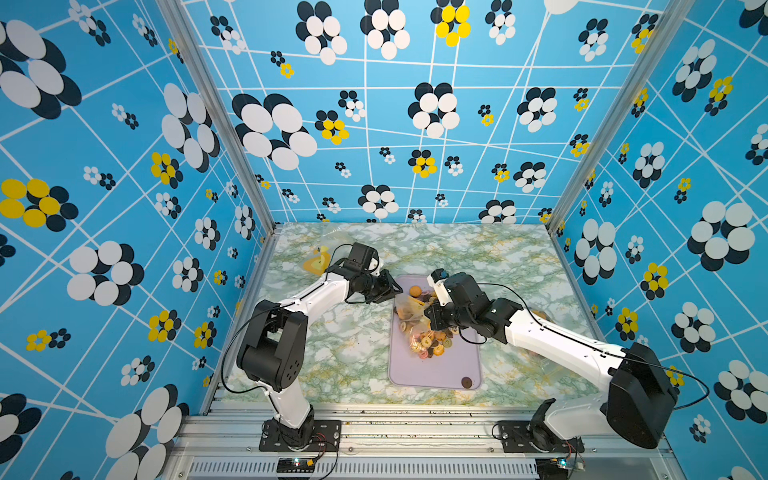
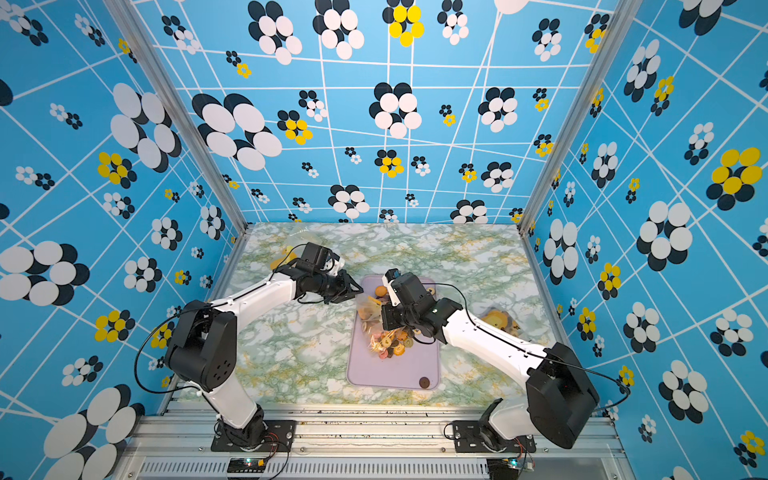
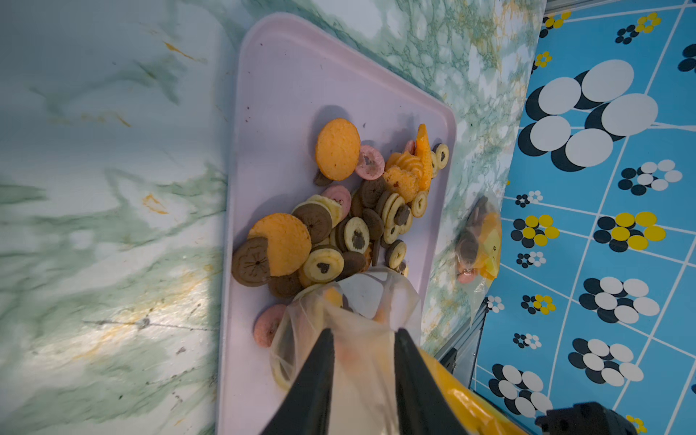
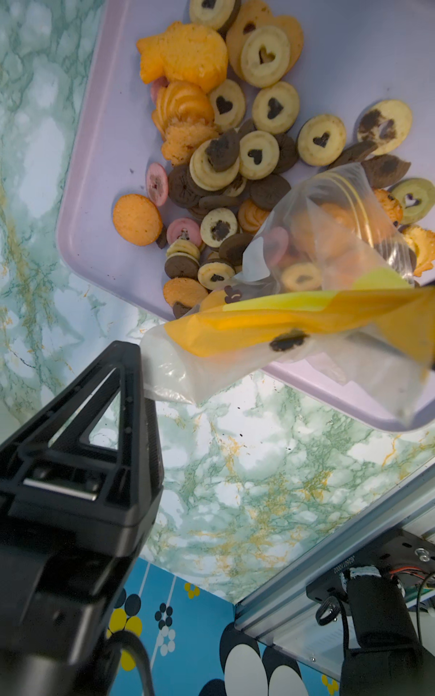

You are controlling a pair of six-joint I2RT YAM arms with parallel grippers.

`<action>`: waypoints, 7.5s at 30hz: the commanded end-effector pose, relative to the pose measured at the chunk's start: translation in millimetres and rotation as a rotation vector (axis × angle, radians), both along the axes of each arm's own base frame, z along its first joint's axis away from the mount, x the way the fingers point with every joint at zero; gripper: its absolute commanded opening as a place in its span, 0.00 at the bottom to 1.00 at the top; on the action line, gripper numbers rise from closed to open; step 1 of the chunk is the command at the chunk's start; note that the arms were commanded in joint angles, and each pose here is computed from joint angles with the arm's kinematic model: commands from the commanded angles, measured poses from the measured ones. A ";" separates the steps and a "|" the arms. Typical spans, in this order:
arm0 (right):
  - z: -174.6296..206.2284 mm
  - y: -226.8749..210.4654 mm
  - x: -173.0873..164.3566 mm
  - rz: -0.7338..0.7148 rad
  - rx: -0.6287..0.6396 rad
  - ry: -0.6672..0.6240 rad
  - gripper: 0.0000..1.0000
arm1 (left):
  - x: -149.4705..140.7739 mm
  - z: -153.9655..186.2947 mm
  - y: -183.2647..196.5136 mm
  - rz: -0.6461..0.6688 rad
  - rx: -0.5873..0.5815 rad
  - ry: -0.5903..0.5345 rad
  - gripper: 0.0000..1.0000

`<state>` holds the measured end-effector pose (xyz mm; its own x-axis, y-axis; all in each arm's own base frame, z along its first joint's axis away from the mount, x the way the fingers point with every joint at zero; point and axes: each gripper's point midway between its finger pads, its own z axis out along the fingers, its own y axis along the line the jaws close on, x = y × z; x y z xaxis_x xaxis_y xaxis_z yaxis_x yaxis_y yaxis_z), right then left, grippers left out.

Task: Pour cookies out of the ziploc bag
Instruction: 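Pour the cookies out of the ziploc bag onto the tray.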

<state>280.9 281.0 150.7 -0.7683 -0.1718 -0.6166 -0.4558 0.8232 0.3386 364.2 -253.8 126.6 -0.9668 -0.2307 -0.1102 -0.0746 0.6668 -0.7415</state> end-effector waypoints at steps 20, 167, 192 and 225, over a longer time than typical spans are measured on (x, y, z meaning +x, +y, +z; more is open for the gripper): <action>0.4 -21.4 11.2 -0.124 0.025 0.042 0.00 | -5.3 21.5 -28.4 -0.066 -0.089 -0.040 0.00; 6.2 -127.4 -16.2 -0.438 -0.012 0.019 0.99 | -76.3 97.2 -107.7 -0.319 0.018 -0.138 0.00; -0.9 -135.9 -20.3 -0.461 -0.010 0.037 0.99 | -83.1 118.9 -110.1 -0.328 -0.021 -0.136 0.00; -7.5 -137.0 -17.5 -0.467 -0.007 0.050 0.99 | -87.0 132.5 -116.3 -0.335 -0.059 -0.140 0.00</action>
<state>264.4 146.1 150.4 -0.7871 0.1905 -0.5867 -0.0302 0.9381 0.3451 283.4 -369.2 261.4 -0.9651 0.0789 -0.2499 0.2456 0.6042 -0.7580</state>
